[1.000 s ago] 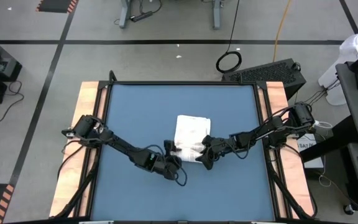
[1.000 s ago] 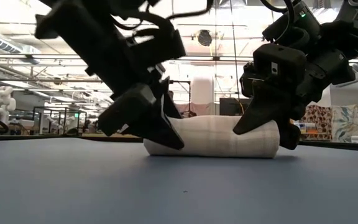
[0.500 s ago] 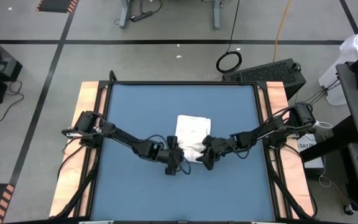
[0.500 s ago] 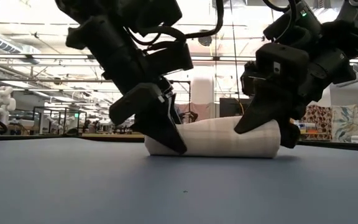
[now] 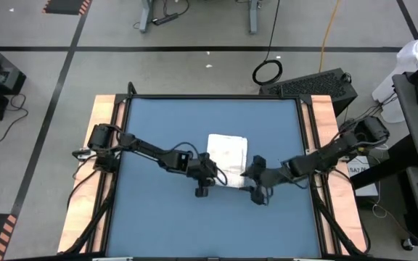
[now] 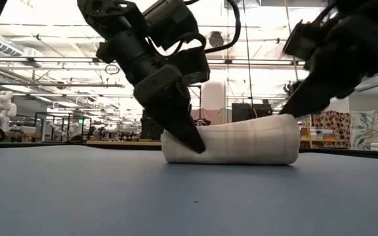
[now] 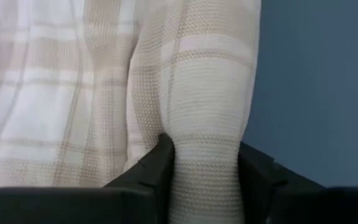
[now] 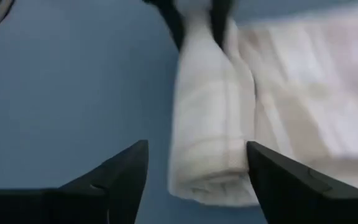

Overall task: Roll towel
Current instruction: Roll the white towel

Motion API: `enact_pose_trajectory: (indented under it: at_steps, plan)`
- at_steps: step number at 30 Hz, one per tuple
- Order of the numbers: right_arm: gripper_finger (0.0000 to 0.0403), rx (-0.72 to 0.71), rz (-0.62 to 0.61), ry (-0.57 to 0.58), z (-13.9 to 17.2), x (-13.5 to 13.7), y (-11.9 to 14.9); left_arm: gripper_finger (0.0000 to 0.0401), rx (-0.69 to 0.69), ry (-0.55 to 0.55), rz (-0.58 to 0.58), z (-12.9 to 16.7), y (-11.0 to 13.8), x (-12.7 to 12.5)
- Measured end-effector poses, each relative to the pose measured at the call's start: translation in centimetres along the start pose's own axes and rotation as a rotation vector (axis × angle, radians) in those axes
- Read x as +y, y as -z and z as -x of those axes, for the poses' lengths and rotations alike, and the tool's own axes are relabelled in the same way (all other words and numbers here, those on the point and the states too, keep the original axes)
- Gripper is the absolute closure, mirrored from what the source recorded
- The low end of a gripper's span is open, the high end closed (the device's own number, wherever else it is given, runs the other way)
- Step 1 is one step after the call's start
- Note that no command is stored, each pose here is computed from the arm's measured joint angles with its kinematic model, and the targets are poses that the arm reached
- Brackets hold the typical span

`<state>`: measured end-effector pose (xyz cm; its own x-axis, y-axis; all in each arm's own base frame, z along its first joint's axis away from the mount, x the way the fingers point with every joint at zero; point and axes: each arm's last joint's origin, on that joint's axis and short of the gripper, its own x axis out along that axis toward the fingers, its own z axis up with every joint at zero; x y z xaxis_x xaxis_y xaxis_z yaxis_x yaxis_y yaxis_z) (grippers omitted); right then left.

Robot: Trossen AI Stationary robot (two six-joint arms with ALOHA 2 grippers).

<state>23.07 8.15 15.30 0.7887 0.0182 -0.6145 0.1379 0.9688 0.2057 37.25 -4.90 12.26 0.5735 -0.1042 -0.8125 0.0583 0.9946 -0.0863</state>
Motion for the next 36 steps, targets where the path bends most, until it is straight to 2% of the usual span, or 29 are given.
enact_pose_trajectory:
  at_steps: [4, 6, 15, 18, 22, 30, 36]
  plan:
    - [0.0148, -0.106, 0.234, 0.074, 0.9, 2.2, 0.6, 0.0273, 0.016, 0.037, 0.064, 0.0, 0.0, 0.8]
    - [0.0151, -0.127, 0.299, 0.117, 0.9, 2.9, 1.2, 0.0273, 0.019, 0.067, 0.075, 0.0, 0.0, 1.1]
    - [0.0156, -0.156, 0.379, 0.225, -1.6, 3.2, 2.6, 0.0274, 0.021, 0.129, 0.158, 0.1, -0.1, 2.2]
    - [0.0156, -0.173, 0.37, 0.288, -2.2, 2.9, 2.8, 0.0274, 0.023, 0.141, 0.162, 0.1, -0.1, 2.4]
    - [0.0156, -0.162, 0.354, 0.304, -2.6, 2.6, 3.0, 0.0274, 0.023, 0.14, 0.161, 0.1, -0.1, 2.4]
    - [0.0156, -0.087, 0.22, 0.312, -3.1, 1.3, 3.3, 0.0274, 0.02, 0.136, 0.159, 0.1, -0.1, 2.3]
    - [0.0135, -0.028, 0.111, 0.256, -3.8, 0.4, 3.2, 0.0267, -0.002, 0.135, 0.153, 0.1, -0.3, 2.3]
